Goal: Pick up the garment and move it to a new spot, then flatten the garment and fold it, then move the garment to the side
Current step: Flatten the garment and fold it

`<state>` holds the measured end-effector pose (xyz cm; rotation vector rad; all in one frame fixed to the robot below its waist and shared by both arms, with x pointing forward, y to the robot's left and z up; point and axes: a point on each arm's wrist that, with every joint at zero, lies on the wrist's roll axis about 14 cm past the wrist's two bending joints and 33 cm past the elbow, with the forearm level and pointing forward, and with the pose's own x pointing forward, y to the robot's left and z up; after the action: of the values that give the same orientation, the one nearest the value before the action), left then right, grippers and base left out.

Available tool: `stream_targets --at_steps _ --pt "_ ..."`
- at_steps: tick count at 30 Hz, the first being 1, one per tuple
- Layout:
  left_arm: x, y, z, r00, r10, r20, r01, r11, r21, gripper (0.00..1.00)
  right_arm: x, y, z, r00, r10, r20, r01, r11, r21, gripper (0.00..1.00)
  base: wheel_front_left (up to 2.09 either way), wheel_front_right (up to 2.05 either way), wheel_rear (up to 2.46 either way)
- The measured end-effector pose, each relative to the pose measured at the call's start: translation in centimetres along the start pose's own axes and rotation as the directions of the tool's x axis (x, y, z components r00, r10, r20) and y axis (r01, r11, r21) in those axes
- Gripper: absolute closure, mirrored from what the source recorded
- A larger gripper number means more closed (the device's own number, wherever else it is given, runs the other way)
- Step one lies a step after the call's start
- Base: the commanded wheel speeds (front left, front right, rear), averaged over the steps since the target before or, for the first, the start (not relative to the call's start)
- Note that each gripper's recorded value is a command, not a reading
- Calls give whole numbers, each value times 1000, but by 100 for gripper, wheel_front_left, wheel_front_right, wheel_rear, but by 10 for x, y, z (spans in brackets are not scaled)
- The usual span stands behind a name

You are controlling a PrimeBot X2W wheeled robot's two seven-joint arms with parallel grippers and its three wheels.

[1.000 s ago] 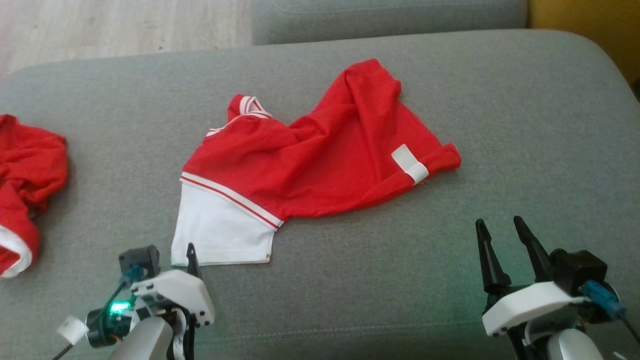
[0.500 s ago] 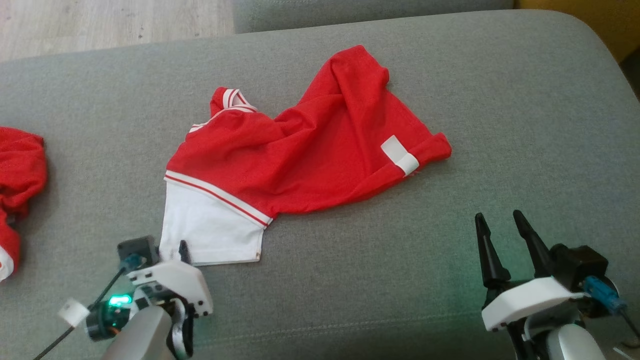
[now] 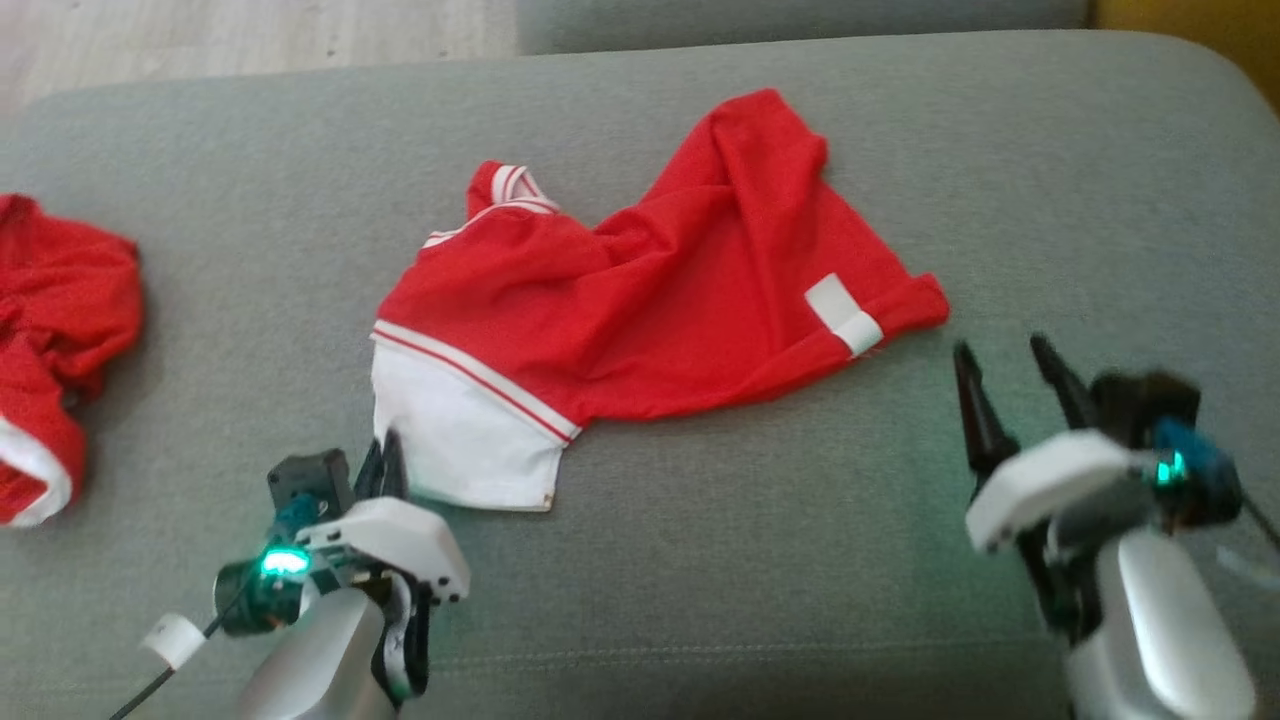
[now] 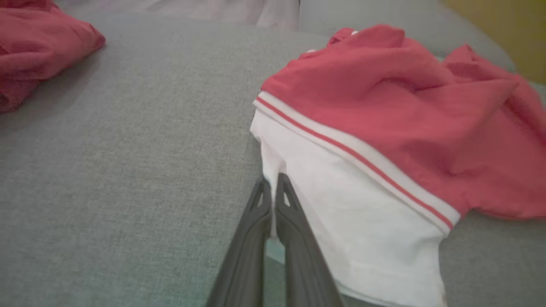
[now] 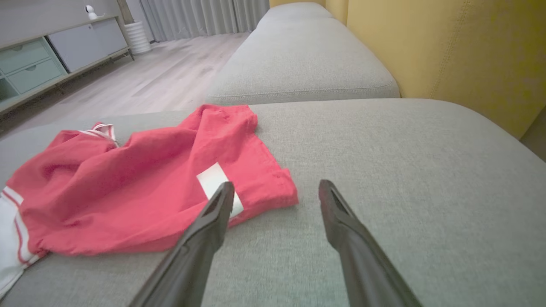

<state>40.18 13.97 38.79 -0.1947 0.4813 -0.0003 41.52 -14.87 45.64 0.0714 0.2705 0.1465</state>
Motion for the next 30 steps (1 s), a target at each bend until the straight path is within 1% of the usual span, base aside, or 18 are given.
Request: stream_targets --at_steps 4,9,11,16,21,22,23,24,25,26,30 --pt "-2 -3 21 996 -15 89 15 1000 -7 100 30 -2 1 998 -7 -69 4 999 -39 0 0 0 0" --pt "-5 -7 45 985 -28 171 31 999 -16 100 59 -4 -14 985 -16 -172 15 1000 -5 0 0 0 0" --pt "-6 -7 47 984 -28 177 31 999 -17 100 63 -3 -19 981 -17 -194 16 1000 -5 0 0 0 0" --pt "-6 -5 50 982 -22 188 27 999 -25 100 79 -4 -43 950 -27 -310 20 999 -25 0 0 0 0" --pt "-6 -6 48 983 -20 183 26 999 -28 100 81 -8 -61 924 -41 -379 36 999 -20 0 0 0 0" --pt "-6 -6 49 982 -23 185 28 999 -28 100 80 -8 -65 918 -41 -394 37 999 -18 11 0 0 0" --pt "-6 -7 50 982 -26 185 31 999 -27 100 79 -8 -69 913 -41 -406 38 999 -15 29 0 0 0" --pt "-5 -8 50 982 -29 186 34 999 -26 100 78 -8 -71 909 -40 -415 38 999 -13 54 0 0 0" --pt "-5 -9 51 982 -31 187 36 999 -25 100 78 -8 -71 908 -40 -418 38 999 -12 94 0 0 0" --pt "-5 -9 52 982 -29 188 35 999 -25 100 79 -8 -70 908 -39 -418 38 999 -12 100 0 0 0" --pt "-6 -16 59 976 -49 213 54 998 -21 100 81 -4 -59 928 -25 -371 26 1000 -4 100 0 0 0"
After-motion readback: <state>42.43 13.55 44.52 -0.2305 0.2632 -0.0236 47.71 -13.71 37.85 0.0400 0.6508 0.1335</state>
